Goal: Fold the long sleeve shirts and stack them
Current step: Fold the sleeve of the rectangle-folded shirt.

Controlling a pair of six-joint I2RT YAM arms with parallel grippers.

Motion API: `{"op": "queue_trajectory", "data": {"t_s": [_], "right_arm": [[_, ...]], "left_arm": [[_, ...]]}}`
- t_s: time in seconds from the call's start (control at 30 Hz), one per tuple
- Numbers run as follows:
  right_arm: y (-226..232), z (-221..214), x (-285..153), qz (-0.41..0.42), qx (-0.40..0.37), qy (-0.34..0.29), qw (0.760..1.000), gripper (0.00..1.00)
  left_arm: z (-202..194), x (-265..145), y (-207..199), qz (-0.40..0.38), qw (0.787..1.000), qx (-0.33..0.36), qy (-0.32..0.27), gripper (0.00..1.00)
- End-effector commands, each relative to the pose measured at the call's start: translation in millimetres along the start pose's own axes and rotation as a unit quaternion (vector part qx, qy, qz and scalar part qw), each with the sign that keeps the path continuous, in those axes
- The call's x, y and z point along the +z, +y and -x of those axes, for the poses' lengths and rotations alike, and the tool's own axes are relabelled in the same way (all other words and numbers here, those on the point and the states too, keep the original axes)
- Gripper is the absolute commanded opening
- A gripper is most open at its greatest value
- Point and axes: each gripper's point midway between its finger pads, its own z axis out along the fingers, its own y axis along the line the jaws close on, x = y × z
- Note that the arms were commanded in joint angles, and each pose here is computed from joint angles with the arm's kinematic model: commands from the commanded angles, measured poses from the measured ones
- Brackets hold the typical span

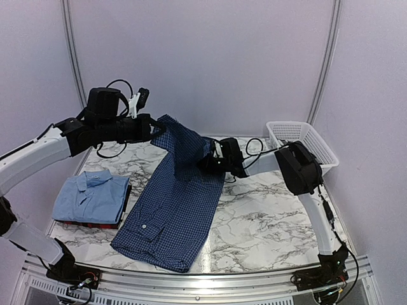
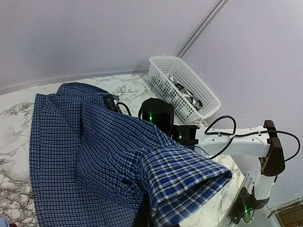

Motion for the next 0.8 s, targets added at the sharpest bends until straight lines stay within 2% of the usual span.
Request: {"op": "queue_trajectory", "data": {"t_s": [0.0, 0.13, 0.43, 0.77], "right_arm": [[18, 43, -36, 0.011, -0.018, -0.054, 0.998, 0.13], [23, 56, -60, 0.003, -0.031, -0.071, 0.997, 0.14], [18, 71, -104, -0.068, -0.077, -0.076, 0.992, 0.14], [16, 58, -125, -0.091, -0.11, -0.056, 0.988, 0.15]], "left_arm": [[-20, 10, -7, -0.027, 0.999, 0.011, 0.038, 0.0], [-48, 19, -16, -0.035, 0.994, 0.047, 0.095, 0.0], [-139, 32, -10, -0.003, 0.969, 0.094, 0.231, 0.0], [-221, 25, -7, 0.044, 0.915, 0.163, 0.366, 0.0]]}}
